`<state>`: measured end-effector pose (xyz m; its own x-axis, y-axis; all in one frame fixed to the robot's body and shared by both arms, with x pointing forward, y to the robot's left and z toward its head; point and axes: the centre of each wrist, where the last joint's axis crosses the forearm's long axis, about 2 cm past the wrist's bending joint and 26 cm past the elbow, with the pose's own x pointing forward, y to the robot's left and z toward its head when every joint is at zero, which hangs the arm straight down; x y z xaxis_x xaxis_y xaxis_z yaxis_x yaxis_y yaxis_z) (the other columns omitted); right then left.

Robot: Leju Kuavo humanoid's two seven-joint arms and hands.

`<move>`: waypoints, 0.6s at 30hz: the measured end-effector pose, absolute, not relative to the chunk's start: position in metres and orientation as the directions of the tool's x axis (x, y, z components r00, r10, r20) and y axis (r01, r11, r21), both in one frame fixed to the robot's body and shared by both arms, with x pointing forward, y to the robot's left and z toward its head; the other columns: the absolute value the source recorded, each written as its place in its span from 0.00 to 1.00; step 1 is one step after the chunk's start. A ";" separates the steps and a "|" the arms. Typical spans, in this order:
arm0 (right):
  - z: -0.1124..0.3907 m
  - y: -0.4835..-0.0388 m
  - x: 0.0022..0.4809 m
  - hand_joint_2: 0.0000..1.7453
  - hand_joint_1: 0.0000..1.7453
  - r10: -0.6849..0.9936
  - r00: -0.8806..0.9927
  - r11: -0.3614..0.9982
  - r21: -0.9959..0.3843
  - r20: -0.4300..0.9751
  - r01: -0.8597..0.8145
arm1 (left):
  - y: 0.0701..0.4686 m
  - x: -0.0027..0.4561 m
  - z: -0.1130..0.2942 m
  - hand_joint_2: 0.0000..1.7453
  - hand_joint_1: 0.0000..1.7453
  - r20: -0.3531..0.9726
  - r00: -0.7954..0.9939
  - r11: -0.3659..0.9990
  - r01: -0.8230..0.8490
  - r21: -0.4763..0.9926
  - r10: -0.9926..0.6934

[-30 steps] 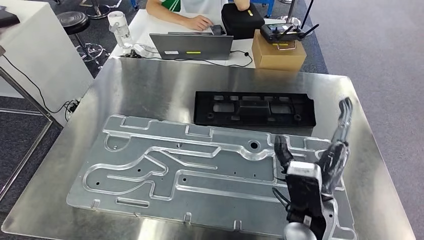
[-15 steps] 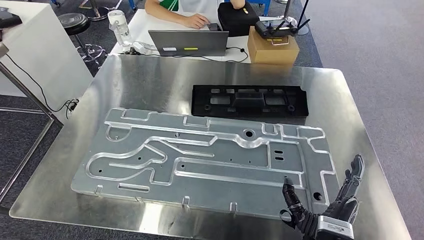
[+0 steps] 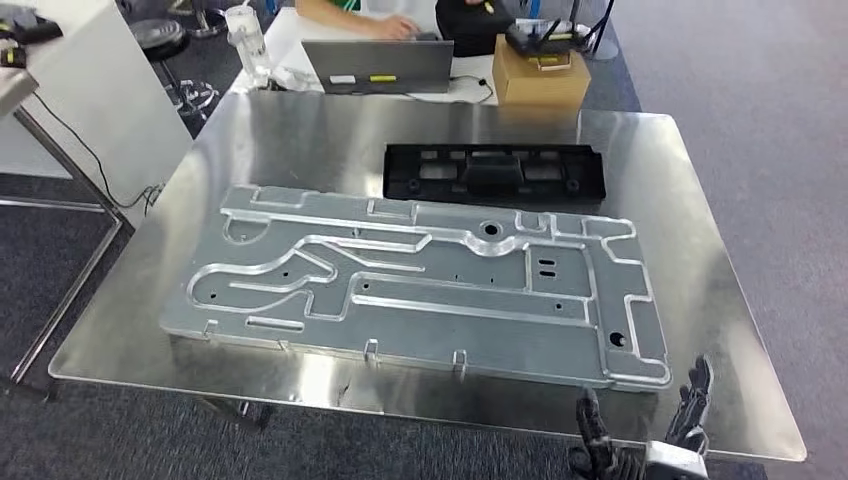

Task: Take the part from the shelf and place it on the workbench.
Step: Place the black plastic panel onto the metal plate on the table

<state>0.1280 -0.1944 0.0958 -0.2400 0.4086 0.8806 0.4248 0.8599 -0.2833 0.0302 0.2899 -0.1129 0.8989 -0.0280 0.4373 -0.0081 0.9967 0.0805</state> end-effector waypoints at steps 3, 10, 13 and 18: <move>0.089 -0.197 0.123 0.00 0.00 0.402 -0.207 0.861 -0.291 0.892 0.417 | 0.288 0.030 -0.113 0.00 0.00 0.437 0.899 0.997 -0.012 0.078 -0.023; 0.071 -0.208 0.112 0.00 0.00 0.401 -0.129 0.853 -0.319 0.907 0.412 | 0.285 0.029 -0.113 0.00 0.00 0.433 0.901 0.997 -0.029 0.075 -0.007; 0.066 -0.212 0.109 0.00 0.00 0.407 -0.098 0.842 -0.332 0.908 0.425 | 0.284 0.029 -0.113 0.00 0.00 0.435 0.900 0.997 -0.030 0.072 -0.004; 0.057 -0.212 0.104 0.00 0.00 0.407 -0.053 0.835 -0.347 0.912 0.427 | 0.283 0.027 -0.113 0.00 0.00 0.434 0.901 0.997 -0.032 0.069 -0.001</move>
<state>0.1044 -0.2124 0.0570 -0.0533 0.4066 0.9120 0.4275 0.8347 -0.3471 0.0274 0.2831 -0.1131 0.9010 -0.0009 0.4339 -0.0322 0.9971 0.0689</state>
